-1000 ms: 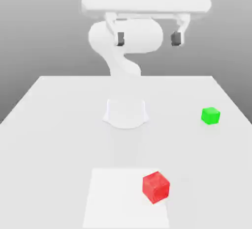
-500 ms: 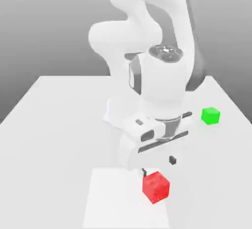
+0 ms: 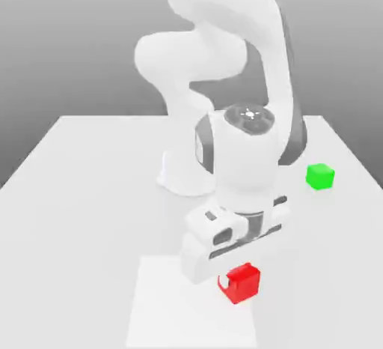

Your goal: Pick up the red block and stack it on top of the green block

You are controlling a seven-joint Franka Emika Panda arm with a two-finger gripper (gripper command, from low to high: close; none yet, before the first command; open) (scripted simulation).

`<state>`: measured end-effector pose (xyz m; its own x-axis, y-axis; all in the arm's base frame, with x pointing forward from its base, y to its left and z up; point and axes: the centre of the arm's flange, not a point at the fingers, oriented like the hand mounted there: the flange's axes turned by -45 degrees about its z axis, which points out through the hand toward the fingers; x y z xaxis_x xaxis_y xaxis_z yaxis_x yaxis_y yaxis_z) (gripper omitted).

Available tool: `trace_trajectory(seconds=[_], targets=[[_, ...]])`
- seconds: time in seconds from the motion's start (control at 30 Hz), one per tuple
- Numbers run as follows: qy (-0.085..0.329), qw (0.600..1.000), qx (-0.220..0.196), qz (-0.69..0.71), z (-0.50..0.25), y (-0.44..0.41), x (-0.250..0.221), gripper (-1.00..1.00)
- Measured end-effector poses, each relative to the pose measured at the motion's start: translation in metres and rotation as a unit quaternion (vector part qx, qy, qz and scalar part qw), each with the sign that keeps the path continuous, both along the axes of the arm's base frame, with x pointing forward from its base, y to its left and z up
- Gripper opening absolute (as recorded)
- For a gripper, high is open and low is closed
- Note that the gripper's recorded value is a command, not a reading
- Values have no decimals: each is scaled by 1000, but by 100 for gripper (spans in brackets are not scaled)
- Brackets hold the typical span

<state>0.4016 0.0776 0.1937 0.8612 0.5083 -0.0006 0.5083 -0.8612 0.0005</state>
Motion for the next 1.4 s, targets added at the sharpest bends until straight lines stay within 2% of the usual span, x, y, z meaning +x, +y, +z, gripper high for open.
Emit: trace_trajectory(seconds=[0.13, 0.4, 0.67, 0.9, 1.0, 1.4], targets=[[1, 997, 12, 71, 24, 67, -26, -100], [6, 974, 33, 224, 48, 191, -125, -100], [8, 926, 28, 376, 59, 258, -261, -100], [2, 865, 4, 501, 54, 265, -381, -100], [-3, 857, 1, 515, 49, 264, -394, -100], [-11, 856, -1, 517, 21, 267, -393, -100]])
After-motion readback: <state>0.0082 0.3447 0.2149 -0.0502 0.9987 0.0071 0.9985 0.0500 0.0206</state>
